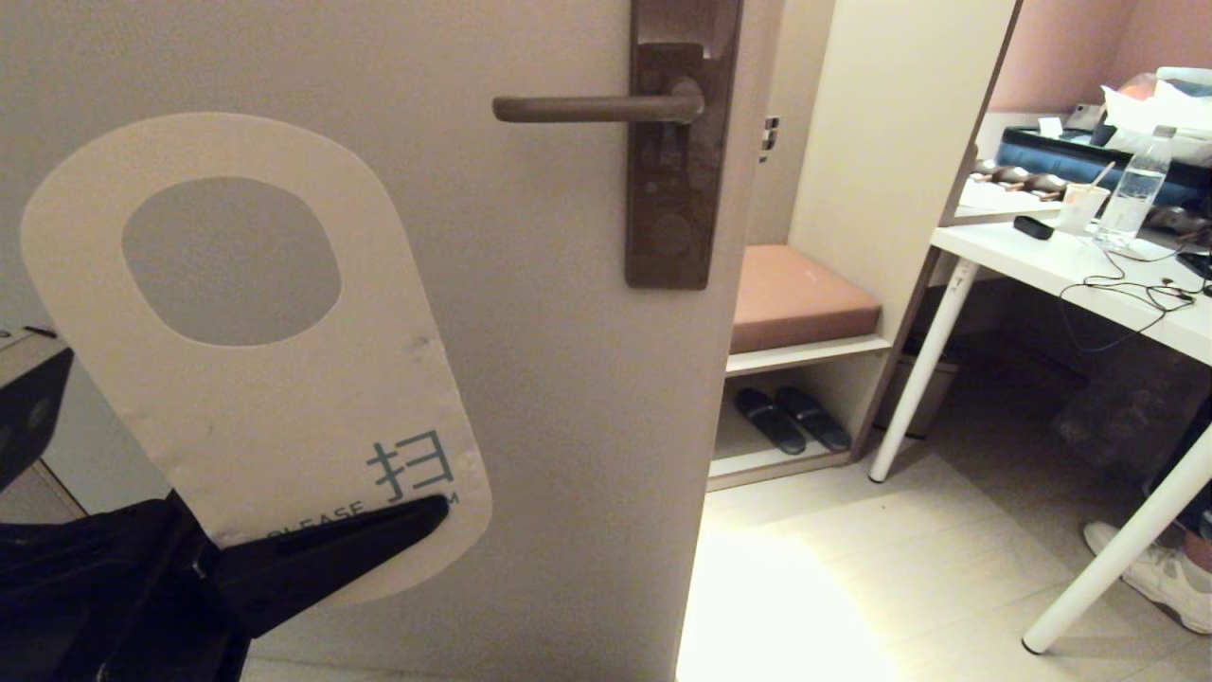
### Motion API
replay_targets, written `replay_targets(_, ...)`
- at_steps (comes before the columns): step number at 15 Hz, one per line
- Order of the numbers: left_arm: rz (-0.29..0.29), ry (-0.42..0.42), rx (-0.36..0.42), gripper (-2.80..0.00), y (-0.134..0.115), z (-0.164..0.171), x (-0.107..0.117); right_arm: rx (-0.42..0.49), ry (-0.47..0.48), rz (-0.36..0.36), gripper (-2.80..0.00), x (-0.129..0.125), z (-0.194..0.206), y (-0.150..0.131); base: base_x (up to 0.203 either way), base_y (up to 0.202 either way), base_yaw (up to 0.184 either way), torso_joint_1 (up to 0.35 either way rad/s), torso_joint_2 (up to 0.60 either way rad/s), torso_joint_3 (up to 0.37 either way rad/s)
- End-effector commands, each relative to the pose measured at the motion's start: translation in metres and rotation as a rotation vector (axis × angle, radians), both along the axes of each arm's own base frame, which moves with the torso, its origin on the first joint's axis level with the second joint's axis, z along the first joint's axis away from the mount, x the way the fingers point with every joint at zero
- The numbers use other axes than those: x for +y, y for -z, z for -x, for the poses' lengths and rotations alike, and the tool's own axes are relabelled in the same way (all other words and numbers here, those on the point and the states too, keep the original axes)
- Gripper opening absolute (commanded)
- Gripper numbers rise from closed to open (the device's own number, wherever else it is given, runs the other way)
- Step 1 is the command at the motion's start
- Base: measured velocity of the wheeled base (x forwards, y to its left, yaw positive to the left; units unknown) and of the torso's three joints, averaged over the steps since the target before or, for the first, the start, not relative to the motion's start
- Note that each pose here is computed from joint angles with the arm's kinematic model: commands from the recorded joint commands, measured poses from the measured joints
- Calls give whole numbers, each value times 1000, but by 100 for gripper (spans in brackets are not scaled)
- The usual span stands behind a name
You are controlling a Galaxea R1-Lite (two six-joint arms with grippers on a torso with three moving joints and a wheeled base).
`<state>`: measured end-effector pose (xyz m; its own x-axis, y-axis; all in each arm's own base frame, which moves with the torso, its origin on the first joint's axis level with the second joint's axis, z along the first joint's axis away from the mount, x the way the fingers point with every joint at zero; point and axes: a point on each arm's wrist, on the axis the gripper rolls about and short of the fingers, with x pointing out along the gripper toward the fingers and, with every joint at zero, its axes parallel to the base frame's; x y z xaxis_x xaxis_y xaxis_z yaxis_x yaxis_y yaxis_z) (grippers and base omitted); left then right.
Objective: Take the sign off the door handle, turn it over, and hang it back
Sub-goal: Hang the sign back with the other side facing out
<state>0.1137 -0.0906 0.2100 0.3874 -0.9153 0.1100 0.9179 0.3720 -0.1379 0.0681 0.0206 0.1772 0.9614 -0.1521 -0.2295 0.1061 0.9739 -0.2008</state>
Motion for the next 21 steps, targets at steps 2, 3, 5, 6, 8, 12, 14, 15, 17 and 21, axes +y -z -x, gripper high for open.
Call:
replay_targets(2, 7, 10, -9, -280, -1, 3, 1, 51, 159, 34, -280, -9, -4, 12, 0, 0, 0, 0, 0, 0)
replay_targets(3, 6, 10, -7, -280, -1, 3, 1, 71, 219, 45, -280, -13, -4, 17, 0, 0, 0, 0, 0, 0)
replay_targets(5, 4, 11, -4, -280, 0, 3, 1, 115, 332, 76, -280, -20, 1, 33, 0, 0, 0, 0, 0, 0)
replay_targets(6, 5, 12, -7, -280, 0, 3, 1, 119, 369, 87, -280, -22, 5, 39, 0, 0, 0, 0, 0, 0)
replay_targets(8, 6, 11, -10, -280, -1, 3, 1, 116, 469, 119, -280, -27, 17, 52, 0, 0, 0, 0, 0, 0)
replay_targets(12, 6, 13, -11, -280, -1, 3, 1, 118, 542, 149, -280, -29, 21, 58, 0, 0, 0, 0, 0, 0)
replay_targets(14, 7, 13, -12, -280, -1, 3, 1, 117, 431, 123, -280, -26, 20, 58, 0, 0, 0, 0, 0, 0)
replay_targets(15, 5, 12, -9, -280, -1, 3, 1, 114, 338, 101, -280, -23, 21, 58, 0, 0, 0, 0, 0, 0)
replay_targets(17, 5, 12, -9, -280, -1, 3, 1, 115, 171, 79, -280, -18, 23, 61, 0, 0, 0, 0, 0, 0)
replay_targets(21, 6, 8, -10, -280, -1, 3, 2, 159, -96, 39, -280, -12, 27, 72, 0, 0, 0, 0, 0, 0)
